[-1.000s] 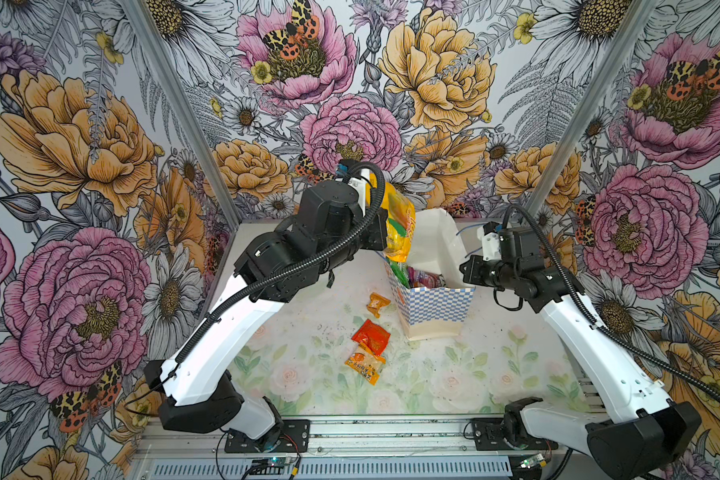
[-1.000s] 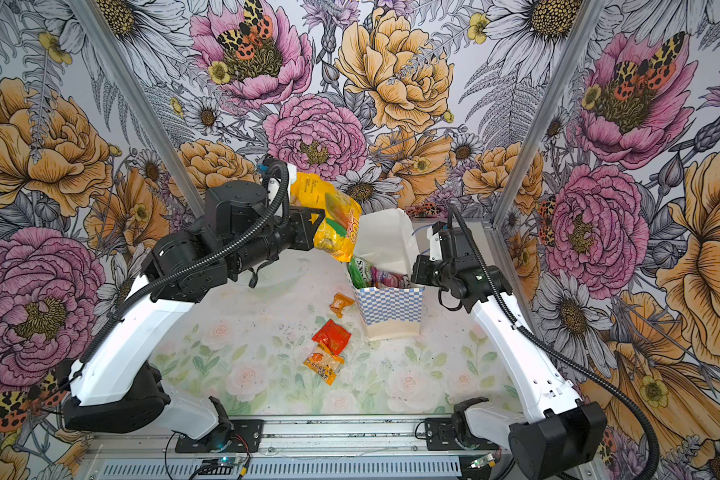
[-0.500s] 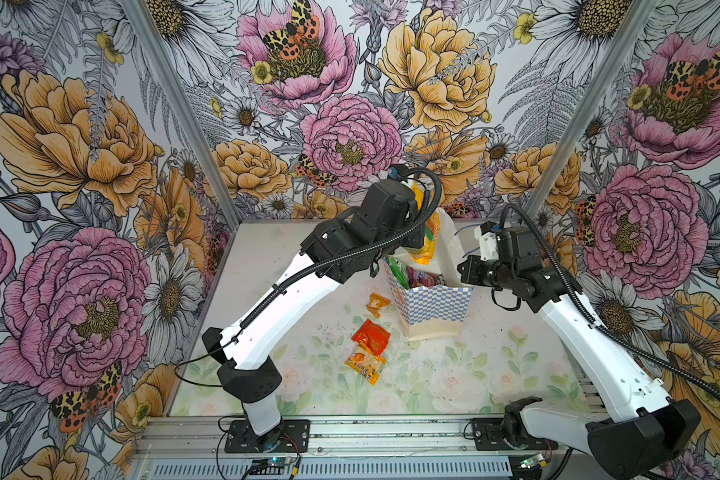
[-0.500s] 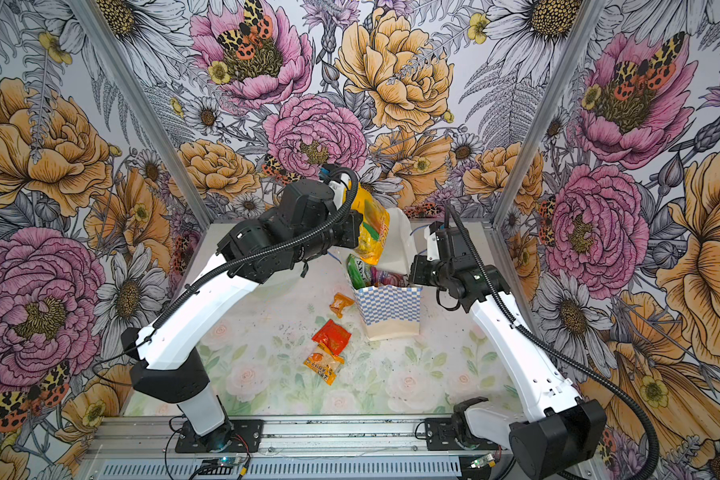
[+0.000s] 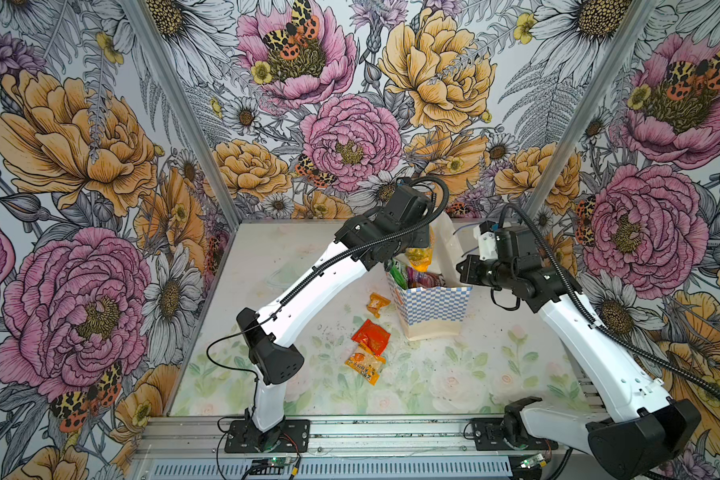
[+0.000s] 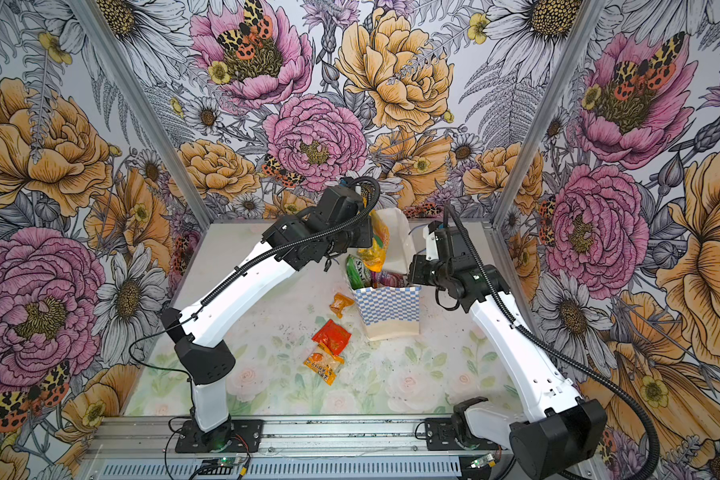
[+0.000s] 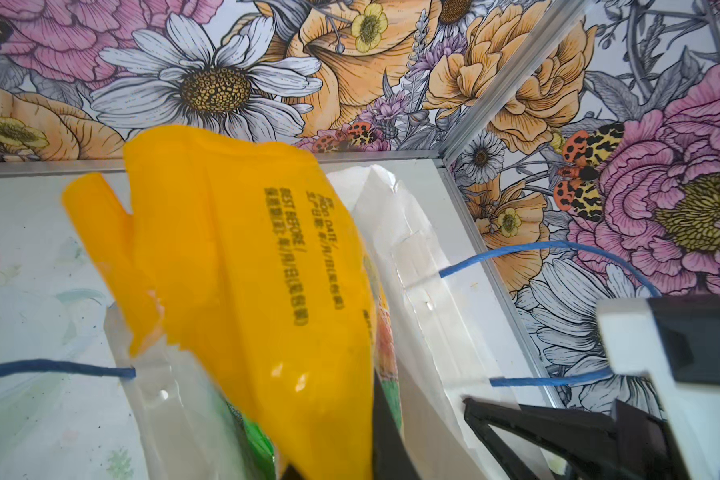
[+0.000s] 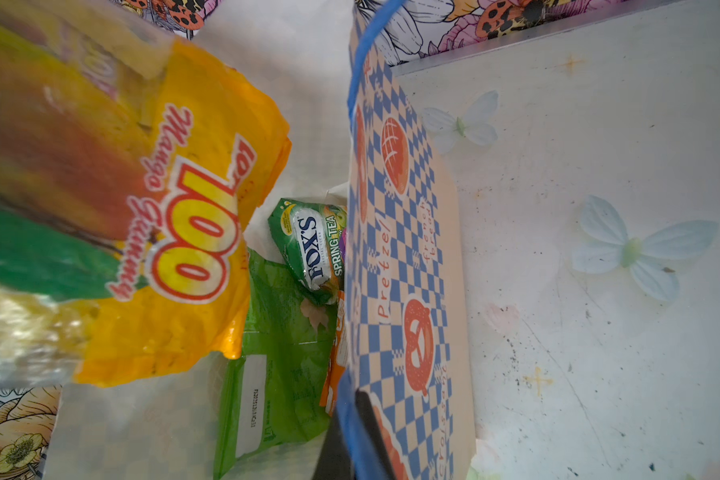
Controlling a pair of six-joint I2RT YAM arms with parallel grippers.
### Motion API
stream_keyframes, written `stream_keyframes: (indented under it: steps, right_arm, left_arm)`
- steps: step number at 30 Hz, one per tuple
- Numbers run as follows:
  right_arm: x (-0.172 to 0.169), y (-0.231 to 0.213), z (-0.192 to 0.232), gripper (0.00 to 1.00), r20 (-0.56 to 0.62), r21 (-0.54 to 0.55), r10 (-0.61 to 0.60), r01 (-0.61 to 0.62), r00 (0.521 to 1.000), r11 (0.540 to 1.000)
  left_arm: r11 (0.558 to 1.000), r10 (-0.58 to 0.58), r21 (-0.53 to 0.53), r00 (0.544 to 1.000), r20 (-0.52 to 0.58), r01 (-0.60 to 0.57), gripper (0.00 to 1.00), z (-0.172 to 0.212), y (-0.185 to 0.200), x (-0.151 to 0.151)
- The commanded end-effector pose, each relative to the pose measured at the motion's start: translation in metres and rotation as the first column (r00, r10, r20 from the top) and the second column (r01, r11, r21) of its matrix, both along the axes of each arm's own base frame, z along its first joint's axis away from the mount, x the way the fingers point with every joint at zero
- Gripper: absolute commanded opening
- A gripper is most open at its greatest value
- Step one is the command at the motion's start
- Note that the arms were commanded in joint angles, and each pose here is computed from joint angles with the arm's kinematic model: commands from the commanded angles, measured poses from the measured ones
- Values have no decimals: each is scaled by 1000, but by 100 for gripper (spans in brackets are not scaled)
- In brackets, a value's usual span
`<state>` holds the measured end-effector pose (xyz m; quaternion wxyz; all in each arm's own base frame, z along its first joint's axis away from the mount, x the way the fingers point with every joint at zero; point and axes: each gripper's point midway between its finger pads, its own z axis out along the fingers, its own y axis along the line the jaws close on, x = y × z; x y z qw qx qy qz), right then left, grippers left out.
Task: Place the snacks into the paper bag
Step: 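Lower the yellow mango bag into the paper bag and open the left gripper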
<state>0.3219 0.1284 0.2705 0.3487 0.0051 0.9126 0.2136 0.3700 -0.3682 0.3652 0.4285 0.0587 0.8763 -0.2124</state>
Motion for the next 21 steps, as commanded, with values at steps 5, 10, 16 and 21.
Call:
stream_keyframes:
  steps: [5,10,16,21]
  right_arm:
    - [8,5,25,0,90,30,-9,7,996,1000]
    - [8,6,27,0,93,32,-6,3,996,999]
    - [8,6,27,0,92,33,-7,4,996,999]
    - [7,7,25,0,87,30,-5,3,996,1000]
  left_arm:
    - [992,-21,-123,999,-46,15,0,-7,-30,7]
    - [993,-30,-117,994,-102,18,0,-33,-39,15]
    - [994,-47,-101,987,-152,32,0,-60,-52,20]
    - [993,-70,-103,979,-190,51,0,-78,-63,23]
